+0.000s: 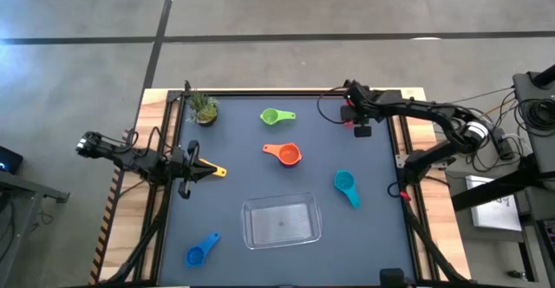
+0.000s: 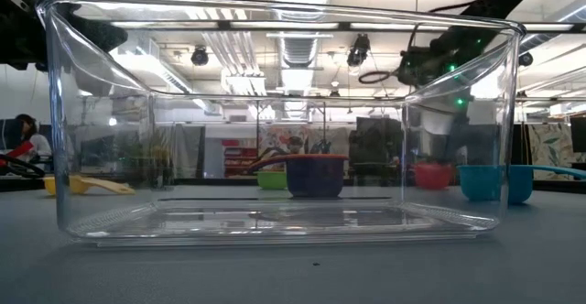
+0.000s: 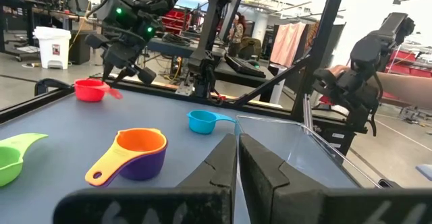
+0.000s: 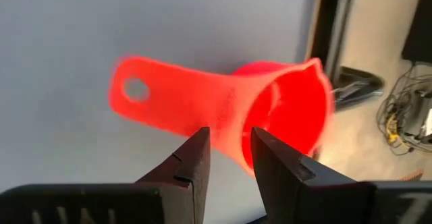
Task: Nest measuring cups in basket
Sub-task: Stack the red measuring cup on top of the orange measuring cup
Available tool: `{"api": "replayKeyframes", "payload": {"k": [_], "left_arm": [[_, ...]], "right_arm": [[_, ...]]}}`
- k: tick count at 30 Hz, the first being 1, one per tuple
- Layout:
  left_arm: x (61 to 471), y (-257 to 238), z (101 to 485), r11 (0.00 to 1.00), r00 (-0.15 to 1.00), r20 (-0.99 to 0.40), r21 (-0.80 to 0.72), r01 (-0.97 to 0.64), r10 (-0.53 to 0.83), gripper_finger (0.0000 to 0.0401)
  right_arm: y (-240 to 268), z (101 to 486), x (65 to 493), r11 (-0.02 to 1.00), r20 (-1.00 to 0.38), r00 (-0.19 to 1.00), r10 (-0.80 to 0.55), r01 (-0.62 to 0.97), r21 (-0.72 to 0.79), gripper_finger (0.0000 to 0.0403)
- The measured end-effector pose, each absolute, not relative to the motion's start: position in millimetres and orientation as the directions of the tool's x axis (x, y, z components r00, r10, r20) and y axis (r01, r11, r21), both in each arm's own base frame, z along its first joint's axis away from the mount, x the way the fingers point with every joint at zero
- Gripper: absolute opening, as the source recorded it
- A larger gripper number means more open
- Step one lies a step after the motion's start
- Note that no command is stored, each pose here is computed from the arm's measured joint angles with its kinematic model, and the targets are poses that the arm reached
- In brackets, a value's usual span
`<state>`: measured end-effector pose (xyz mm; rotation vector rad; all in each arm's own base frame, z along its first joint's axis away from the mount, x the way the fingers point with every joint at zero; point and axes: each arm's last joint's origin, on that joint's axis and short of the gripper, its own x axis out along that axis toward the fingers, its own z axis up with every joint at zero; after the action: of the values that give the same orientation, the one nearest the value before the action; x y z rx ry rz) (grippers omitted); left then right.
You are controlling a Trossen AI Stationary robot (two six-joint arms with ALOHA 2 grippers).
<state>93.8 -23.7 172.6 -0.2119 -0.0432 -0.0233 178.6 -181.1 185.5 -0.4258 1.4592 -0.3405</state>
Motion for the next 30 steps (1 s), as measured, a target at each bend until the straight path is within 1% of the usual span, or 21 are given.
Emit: {"api": "replayKeyframes", "payload": {"k": [5,13,16,21,26,30], "left_arm": [[93.8,-23.7,172.6,0.977,0.999,0.045,-0.210,0.028,-0.019,0.0000],[93.8,-23.7,172.6,0.977,0.999,0.045,-0.210,0.028,-0.019,0.0000],[93.8,-23.7,172.6,0.977,0.999,0.046,-0.210,0.028,-0.019,0.0000],[93.8,-23.7,172.6,0.977,0.999,0.045,-0.210,0.028,-0.019,0.0000],[93.8,-23.7,172.6,0.977,0.999,0.045,-0.210,0.028,-0.019,0.0000],[93.8,-23.7,172.6,0.977,0.999,0.045,-0.210,0.027,-0.018,0.0000]], "right_arm": [[-179.3,192.5,176.6,0.868,-0.871,0.092,-0.482,-0.087,-0.489,0.0108],[-177.7,191.3,173.6,0.868,-0.877,0.062,-0.476,-0.126,-0.480,0.0167],[-179.9,188.3,172.1,0.870,-0.878,0.044,-0.476,-0.122,-0.477,0.0180],[-186.9,177.5,167.7,0.885,-0.891,0.006,-0.455,-0.104,-0.453,0.0182],[-194.8,175.4,167.6,0.878,-0.878,0.019,-0.478,-0.018,-0.479,0.0181],[-195.8,175.5,167.8,0.878,-0.877,0.029,-0.479,-0.001,-0.480,0.0160]]}}
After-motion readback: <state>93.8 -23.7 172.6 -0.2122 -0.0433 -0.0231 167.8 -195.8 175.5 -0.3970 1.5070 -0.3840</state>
